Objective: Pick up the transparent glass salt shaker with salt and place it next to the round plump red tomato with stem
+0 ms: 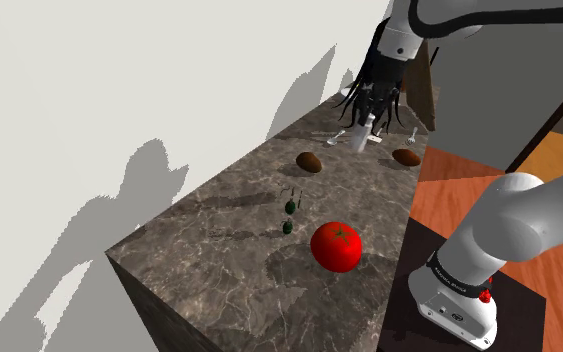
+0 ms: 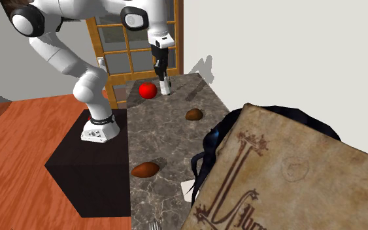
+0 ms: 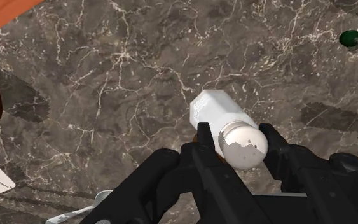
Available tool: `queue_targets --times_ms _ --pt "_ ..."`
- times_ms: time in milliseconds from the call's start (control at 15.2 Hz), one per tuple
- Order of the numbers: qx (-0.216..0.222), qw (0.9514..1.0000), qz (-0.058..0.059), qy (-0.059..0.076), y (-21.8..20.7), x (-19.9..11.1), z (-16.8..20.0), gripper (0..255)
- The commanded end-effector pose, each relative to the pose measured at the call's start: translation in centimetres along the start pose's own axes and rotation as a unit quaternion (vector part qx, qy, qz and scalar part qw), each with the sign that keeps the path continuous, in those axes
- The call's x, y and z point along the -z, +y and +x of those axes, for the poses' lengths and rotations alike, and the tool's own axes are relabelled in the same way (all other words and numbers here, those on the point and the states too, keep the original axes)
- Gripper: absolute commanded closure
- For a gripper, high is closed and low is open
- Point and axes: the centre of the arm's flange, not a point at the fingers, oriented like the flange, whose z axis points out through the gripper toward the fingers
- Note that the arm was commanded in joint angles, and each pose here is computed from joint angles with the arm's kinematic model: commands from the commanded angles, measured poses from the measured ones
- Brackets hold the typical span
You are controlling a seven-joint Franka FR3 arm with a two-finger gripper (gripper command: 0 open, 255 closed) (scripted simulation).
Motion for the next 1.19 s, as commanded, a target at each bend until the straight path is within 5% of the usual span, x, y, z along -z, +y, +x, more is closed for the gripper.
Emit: queue_targets --times_ms 0,594,1122 --pt "-0.001 1.0 0.0 0.0 -2.2 0.2 -1.8 255" --pt "-0.001 1.0 0.0 0.0 -11.1 -0.3 -9.6 255" --pt "-0.001 1.0 0.0 0.0 -10.8 -4.5 -9.6 255"
